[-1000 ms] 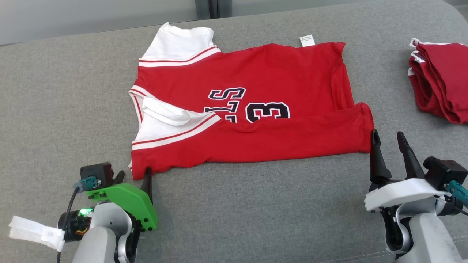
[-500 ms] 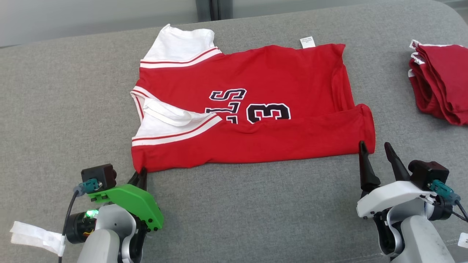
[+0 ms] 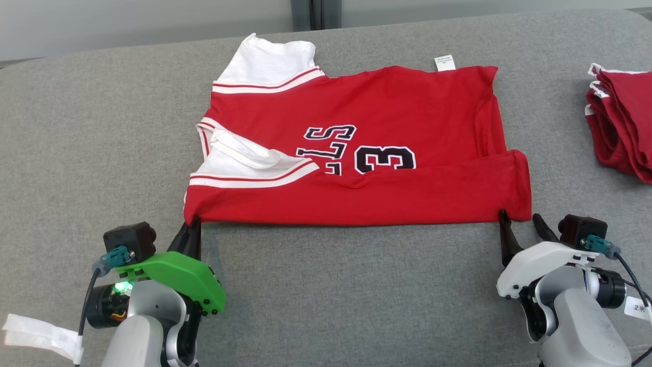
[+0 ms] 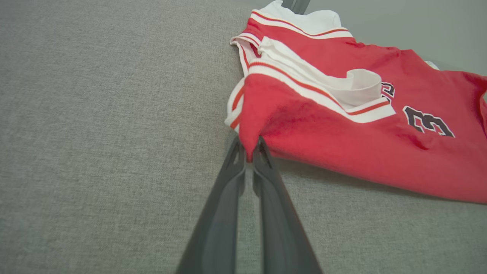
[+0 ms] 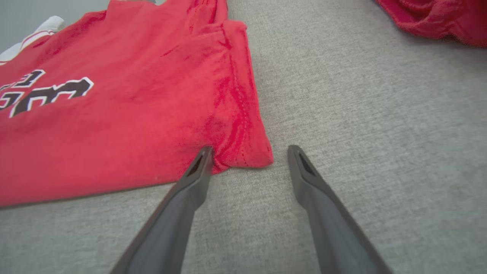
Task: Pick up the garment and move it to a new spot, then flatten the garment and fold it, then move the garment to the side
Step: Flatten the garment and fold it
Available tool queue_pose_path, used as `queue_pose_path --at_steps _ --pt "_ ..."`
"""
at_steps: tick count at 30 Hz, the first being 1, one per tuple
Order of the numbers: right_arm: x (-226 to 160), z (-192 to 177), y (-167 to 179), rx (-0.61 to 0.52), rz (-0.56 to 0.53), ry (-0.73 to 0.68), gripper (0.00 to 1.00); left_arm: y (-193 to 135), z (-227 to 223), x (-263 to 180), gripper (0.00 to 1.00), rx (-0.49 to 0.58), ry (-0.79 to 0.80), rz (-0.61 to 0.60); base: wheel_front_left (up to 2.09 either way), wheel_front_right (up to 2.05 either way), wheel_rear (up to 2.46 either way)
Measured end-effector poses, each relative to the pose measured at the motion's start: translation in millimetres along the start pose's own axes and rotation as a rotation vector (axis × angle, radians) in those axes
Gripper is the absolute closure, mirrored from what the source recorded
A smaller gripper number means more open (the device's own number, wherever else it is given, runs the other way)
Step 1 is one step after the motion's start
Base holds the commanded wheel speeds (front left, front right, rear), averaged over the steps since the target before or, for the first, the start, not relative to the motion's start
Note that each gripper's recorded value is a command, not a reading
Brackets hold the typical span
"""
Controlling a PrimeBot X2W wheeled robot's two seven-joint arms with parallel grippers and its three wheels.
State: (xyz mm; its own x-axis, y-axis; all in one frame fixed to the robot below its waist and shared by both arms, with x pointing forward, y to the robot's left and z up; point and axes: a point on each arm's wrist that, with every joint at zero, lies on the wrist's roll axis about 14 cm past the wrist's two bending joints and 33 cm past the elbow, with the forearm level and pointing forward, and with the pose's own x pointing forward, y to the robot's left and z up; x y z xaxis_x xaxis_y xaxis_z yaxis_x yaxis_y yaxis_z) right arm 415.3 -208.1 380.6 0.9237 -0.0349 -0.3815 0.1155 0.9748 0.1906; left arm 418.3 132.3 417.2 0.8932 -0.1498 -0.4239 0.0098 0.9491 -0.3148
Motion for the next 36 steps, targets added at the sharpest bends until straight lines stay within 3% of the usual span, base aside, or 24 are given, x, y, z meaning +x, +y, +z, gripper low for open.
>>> queue_pose_path --at_steps 2,5,7,13,20,26,33,34,35,36 --pt "4.8 -3.1 3.1 0.004 0.005 0.026 0.0 2.1 2.5 -1.0 1.0 0.002 -0.008 0.005 0.0 0.0 0.0" --pt "9.7 -5.8 8.9 0.024 0.018 0.051 0.65 3.3 4.2 -3.0 1.0 0.002 -0.016 0.008 0.0 0.0 0.0" --pt "11.4 -5.9 11.6 0.027 0.024 0.056 1.0 3.0 6.7 -5.2 1.0 0.002 -0.029 0.007 0.0 0.0 0.0" --pt "12.1 8.7 20.0 0.036 0.044 0.004 1.0 2.5 22.2 -19.3 1.0 0.016 -0.093 0.001 0.0 0.0 0.0" --pt "-10.6 31.9 4.1 -0.008 0.015 -0.084 1.0 -8.8 29.3 -55.8 1.0 0.015 -0.127 -0.023 0.0 0.0 0.0" --pt "-47.2 9.6 -13.4 -0.011 -0.018 -0.01 1.0 0.7 -9.1 -87.6 1.0 -0.018 -0.005 0.023 0.0 0.0 0.0" --pt "-65.9 -10.5 -22.1 0.025 -0.035 0.06 1.0 -0.6 -50.8 -94.8 1.0 -0.063 0.13 0.037 0.0 0.0 0.0" --pt "-66.9 -12.2 -22.8 0.025 -0.036 0.066 0.74 0.0 -53.4 -94.5 1.0 -0.062 0.138 0.039 0.0 0.0 0.0" --pt "-68.2 -14.1 -23.5 0.025 -0.038 0.073 0.55 0.7 -55.4 -94.1 0.72 -0.062 0.144 0.041 0.0 0.0 0.0" --pt "-69.5 -14.9 -24.1 0.026 -0.04 0.075 0.0 1.5 -56.2 -93.4 0.24 -0.06 0.145 0.043 0.0 0.0 0.0"
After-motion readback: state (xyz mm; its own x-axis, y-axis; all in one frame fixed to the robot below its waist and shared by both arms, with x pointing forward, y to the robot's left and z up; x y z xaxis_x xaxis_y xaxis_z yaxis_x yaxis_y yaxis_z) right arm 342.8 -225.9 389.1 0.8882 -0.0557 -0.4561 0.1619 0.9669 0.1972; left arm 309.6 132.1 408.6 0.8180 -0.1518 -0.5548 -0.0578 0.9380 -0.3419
